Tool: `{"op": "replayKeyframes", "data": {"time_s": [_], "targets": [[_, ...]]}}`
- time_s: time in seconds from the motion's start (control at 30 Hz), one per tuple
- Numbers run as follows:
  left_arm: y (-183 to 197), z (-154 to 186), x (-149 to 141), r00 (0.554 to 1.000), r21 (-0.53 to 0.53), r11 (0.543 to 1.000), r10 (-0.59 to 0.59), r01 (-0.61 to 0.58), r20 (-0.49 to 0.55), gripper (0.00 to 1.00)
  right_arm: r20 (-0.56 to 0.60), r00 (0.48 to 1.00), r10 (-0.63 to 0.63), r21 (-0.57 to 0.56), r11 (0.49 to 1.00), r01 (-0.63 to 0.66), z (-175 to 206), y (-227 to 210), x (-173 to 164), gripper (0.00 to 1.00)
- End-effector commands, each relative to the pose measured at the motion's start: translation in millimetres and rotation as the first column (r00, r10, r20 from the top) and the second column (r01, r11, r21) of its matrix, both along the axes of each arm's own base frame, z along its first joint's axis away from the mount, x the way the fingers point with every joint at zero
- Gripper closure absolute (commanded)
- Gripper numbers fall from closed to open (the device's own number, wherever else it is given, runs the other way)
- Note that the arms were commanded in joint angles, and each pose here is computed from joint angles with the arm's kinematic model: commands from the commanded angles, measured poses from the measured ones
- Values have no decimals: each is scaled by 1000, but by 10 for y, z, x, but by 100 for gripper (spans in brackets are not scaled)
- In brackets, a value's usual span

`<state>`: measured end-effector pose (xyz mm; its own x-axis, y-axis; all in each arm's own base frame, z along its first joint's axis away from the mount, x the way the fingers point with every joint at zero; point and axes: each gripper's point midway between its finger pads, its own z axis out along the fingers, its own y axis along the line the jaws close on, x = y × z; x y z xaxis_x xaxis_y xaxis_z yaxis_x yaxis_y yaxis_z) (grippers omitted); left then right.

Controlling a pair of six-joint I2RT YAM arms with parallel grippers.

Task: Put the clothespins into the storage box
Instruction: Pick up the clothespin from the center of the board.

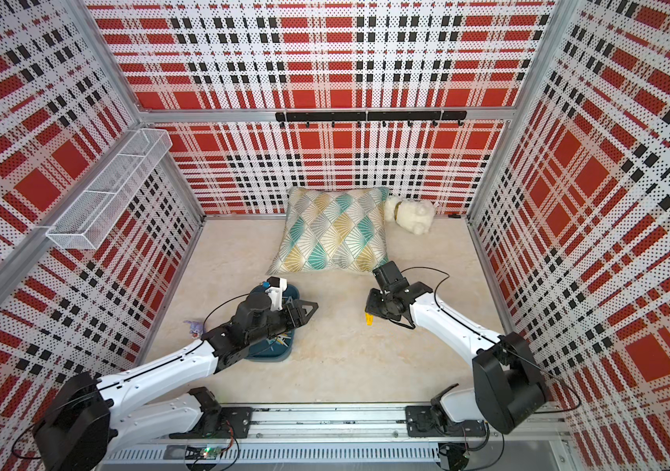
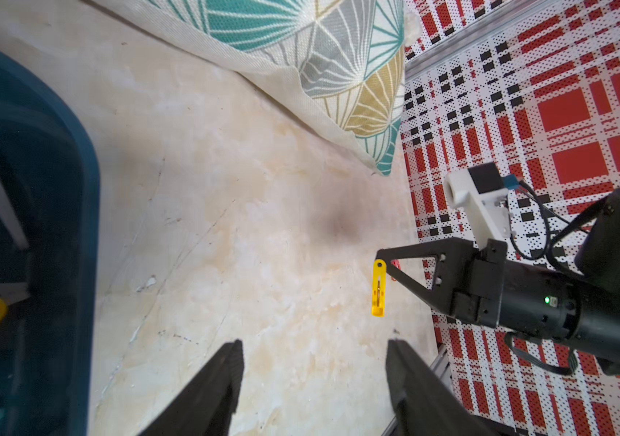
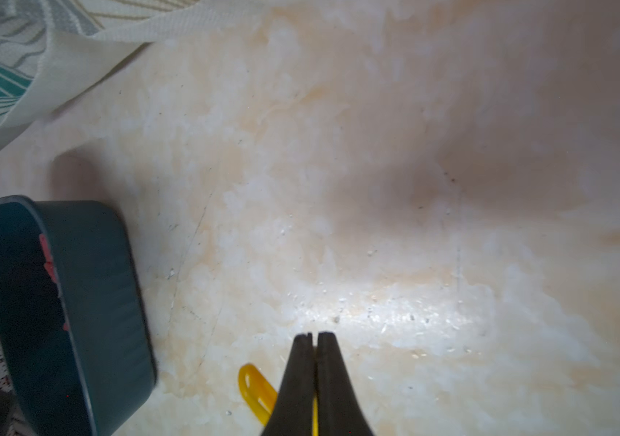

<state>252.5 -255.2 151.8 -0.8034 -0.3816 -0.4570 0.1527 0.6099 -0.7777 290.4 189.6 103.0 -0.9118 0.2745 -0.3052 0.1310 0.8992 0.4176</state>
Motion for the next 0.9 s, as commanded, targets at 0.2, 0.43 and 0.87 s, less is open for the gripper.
{"op": "replayKeyframes", "data": {"time_s": [0.2, 0.43, 0.87], "targets": [[-276, 1, -56, 998, -66, 995, -69, 70, 7, 36, 42, 996, 74, 187, 979, -81, 327, 742, 155, 100], [-373, -28, -30, 997, -41, 996, -77, 77, 4, 36, 48, 989, 138, 247, 958, -145, 467, 1168, 116, 100], [-320, 42, 41, 999, -36, 999, -40, 40, 25, 56, 38, 983, 181, 276, 943, -184, 494, 1381, -56, 100]]}}
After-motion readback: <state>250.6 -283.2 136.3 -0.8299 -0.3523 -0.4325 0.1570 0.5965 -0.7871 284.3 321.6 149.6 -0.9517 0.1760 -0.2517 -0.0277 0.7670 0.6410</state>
